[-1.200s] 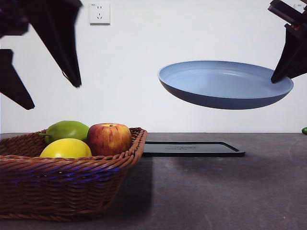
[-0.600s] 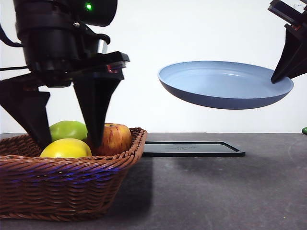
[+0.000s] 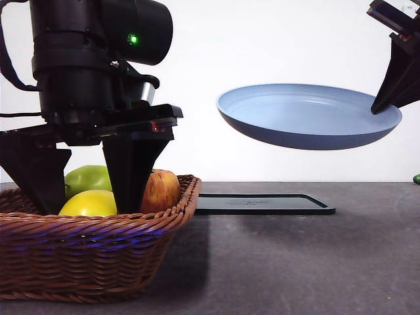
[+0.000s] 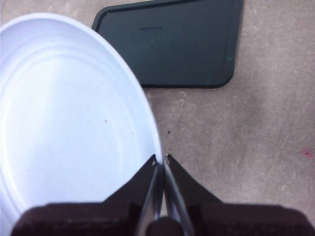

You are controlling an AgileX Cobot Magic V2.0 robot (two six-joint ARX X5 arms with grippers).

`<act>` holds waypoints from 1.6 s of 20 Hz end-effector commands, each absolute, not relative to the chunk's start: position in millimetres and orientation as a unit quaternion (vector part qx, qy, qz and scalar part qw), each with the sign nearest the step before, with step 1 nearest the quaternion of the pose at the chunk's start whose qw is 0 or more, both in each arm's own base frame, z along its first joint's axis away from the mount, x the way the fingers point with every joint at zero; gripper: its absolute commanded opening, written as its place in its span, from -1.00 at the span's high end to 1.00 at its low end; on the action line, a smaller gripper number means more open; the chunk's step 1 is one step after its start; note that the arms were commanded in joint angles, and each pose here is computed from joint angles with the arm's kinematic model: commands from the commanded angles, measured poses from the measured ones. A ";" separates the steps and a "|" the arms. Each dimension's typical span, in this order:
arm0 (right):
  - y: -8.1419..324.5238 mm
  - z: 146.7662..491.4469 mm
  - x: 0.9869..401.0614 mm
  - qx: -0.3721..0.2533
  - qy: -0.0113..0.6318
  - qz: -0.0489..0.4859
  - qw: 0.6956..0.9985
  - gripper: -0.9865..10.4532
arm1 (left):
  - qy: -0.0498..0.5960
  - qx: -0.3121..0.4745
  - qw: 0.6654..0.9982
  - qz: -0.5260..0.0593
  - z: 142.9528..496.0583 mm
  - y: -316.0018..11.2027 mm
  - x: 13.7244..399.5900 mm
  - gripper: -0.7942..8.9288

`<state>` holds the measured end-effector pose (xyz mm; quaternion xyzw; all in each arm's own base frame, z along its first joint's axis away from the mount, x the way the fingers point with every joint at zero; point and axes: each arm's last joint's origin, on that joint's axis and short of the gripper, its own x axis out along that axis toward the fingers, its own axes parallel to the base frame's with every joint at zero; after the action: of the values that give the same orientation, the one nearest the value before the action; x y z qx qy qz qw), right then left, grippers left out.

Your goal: Take the lemon from the basket,put the lemon in the plate,hand out the plate

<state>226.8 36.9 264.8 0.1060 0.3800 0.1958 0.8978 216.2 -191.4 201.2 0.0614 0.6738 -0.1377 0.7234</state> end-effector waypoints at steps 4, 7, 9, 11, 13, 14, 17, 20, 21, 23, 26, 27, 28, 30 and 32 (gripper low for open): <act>37.9 270.4 230.1 0.108 0.369 0.198 0.901 0.82 | 0.662 0.081 0.729 -0.153 201.8 -196.1 218.8 0.31; 37.9 270.4 230.1 0.108 0.369 0.199 0.901 0.82 | 0.664 0.085 0.727 -0.152 201.7 -195.6 218.3 0.43; 38.0 270.4 230.1 0.109 0.369 0.200 0.901 0.82 | 0.670 0.080 0.720 -0.161 206.0 -195.7 217.6 0.47; 38.7 270.4 229.9 0.117 0.372 0.197 0.900 0.82 | 0.652 0.075 0.731 -0.189 238.8 -197.0 217.9 0.47; 43.1 270.3 229.2 0.129 0.376 0.199 0.896 0.82 | 0.597 0.061 0.765 -0.235 293.8 -201.6 213.4 0.47; 46.9 270.0 228.2 0.133 0.381 0.203 0.892 0.82 | 0.559 0.049 0.782 -0.272 326.5 -202.8 208.5 0.47; 65.5 268.6 222.3 0.128 0.398 0.233 0.878 0.82 | 0.467 0.032 0.812 -0.348 390.9 -207.6 192.6 0.47; 81.4 265.2 214.8 0.129 0.427 0.252 0.859 0.82 | 0.430 0.063 0.817 -0.378 396.8 -219.3 186.2 0.47; 86.7 263.7 211.4 0.122 0.438 0.259 0.853 0.82 | 0.426 0.080 0.819 -0.375 394.4 -223.7 185.4 0.47; 96.2 262.6 206.0 0.116 0.449 0.274 0.842 0.82 | 0.423 0.112 0.821 -0.366 387.8 -233.1 184.1 0.47; 106.4 262.3 200.5 0.117 0.459 0.288 0.832 0.82 | 0.428 0.155 0.810 -0.370 373.6 -248.2 186.9 0.47; 108.4 262.1 199.3 0.117 0.462 0.291 0.830 0.82 | 0.434 0.165 0.804 -0.372 367.7 -253.7 188.5 0.47; 109.5 262.0 198.5 0.116 0.463 0.293 0.829 0.82 | 0.440 0.177 0.796 -0.375 361.2 -259.3 189.7 0.47; 109.7 261.9 198.2 0.115 0.464 0.293 0.828 0.82 | 0.456 0.190 0.785 -0.374 351.7 -266.2 190.4 0.47; 109.4 262.1 198.3 0.115 0.463 0.292 0.829 0.82 | 0.461 0.207 0.776 -0.377 344.9 -271.0 191.5 0.47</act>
<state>195.4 106.4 257.2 0.1093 0.4704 0.2882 0.8269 193.2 -266.4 342.3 0.1970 0.4718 -0.3654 0.7778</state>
